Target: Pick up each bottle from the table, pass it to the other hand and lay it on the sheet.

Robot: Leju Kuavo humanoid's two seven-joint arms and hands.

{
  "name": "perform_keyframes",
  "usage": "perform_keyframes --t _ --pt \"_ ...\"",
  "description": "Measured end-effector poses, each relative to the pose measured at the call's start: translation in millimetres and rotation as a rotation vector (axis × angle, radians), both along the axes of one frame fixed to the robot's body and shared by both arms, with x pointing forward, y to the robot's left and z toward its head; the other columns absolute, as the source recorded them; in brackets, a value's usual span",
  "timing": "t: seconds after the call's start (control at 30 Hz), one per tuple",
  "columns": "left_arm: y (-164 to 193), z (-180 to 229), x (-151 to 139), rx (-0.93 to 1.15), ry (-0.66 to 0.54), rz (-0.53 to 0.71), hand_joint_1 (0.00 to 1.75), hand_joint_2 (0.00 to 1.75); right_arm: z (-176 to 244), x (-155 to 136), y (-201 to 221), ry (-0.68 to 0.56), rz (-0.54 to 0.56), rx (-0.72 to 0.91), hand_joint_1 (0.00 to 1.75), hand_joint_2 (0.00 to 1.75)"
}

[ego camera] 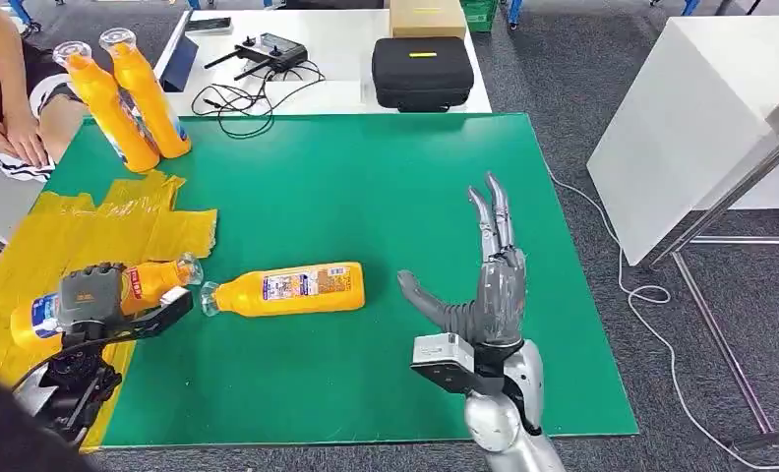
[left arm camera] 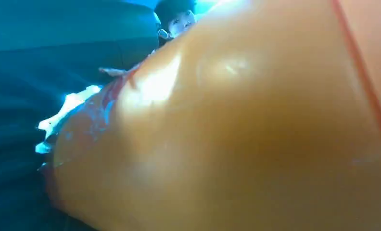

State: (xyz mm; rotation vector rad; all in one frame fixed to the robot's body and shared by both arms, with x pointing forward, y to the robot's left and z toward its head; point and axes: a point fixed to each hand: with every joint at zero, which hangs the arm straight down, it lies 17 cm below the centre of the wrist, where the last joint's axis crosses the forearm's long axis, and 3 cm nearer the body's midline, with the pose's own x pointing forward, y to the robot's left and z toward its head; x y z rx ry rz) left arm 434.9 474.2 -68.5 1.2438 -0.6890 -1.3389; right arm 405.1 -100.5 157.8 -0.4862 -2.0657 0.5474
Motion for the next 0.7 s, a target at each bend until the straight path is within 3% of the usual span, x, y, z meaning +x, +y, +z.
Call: perform_keyframes --t 0.07,0.1,0.2,0.7 --pt "0 -1 0 0.0 0.004 0.001 0.82 1.75 0 0 0 0.0 0.0 0.0 0.0 1.75" --pt "0 -1 -1 0.0 0.007 0.002 0.02 1.75 0 0 0 0.0 0.001 -0.001 0.0 1.75" --pt "10 -10 -9 0.03 0.074 0.065 0.0 1.75 -2 5 9 0.017 0.026 -0.022 0.0 1.75" --pt "7 -8 -9 0.024 0.039 0.096 0.0 1.75 -14 7 17 0.057 0.035 -0.052 0.0 1.75"
